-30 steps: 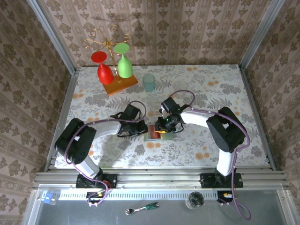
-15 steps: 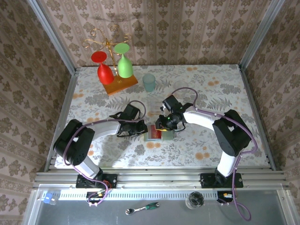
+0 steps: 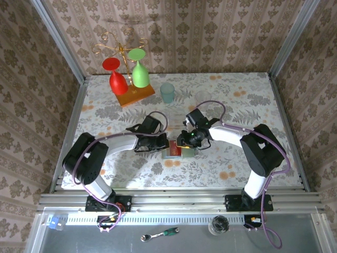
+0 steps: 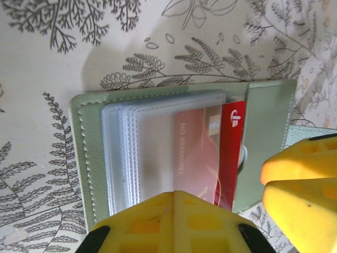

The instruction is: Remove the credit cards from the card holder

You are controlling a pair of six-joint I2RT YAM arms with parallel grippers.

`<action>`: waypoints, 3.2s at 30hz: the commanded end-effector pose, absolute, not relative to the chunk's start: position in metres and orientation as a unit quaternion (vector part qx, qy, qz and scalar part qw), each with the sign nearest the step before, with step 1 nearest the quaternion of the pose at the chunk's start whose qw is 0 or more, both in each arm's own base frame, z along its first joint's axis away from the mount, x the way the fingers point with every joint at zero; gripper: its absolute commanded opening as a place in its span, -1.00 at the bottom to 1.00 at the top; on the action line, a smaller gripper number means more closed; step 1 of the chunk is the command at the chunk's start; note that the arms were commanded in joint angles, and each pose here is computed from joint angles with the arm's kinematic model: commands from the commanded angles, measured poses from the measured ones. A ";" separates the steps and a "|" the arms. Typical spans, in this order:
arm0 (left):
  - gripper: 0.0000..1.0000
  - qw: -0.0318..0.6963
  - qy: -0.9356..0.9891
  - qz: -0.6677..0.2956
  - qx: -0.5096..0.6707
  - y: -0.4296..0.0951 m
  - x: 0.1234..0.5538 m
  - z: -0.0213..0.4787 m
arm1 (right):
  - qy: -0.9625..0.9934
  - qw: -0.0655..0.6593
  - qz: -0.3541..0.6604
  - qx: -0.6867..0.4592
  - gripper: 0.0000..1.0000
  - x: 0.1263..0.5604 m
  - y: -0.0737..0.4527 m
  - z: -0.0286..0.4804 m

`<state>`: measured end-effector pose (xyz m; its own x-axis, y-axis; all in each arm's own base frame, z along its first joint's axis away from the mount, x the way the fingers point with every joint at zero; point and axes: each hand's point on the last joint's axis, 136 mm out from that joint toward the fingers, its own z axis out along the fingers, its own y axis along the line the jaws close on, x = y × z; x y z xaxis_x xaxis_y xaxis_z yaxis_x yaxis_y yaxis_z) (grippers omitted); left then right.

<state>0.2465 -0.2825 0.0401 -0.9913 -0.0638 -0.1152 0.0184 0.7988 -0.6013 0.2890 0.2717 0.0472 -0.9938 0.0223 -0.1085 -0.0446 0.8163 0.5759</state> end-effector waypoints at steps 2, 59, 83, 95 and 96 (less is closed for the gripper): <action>-0.96 0.062 0.945 -0.321 -0.002 -0.288 0.247 0.038 | 0.944 0.056 0.325 -0.007 -0.41 0.289 0.274 0.050; -1.00 0.043 0.955 -0.292 -0.015 -0.274 0.238 0.019 | 0.938 0.044 0.343 0.028 -0.79 0.285 0.250 0.039; -0.79 0.104 0.931 -0.349 -0.009 -0.284 0.256 0.063 | 0.954 0.117 0.192 -0.198 -0.96 0.308 0.217 0.094; -0.77 0.125 0.931 -0.340 -0.042 -0.249 0.250 0.062 | 0.844 0.155 0.073 -0.509 -1.00 0.344 0.215 0.122; -0.77 0.126 0.931 -0.339 -0.045 -0.245 0.249 0.062 | 0.833 0.151 0.068 -0.528 -1.00 0.346 0.216 0.125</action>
<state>0.2490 -0.2541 0.0607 -0.9706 -0.1433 -0.1936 0.0161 0.7635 -0.6456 0.3490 0.2240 0.1232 -0.5881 -0.7002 -0.4047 -0.7799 0.6235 0.0546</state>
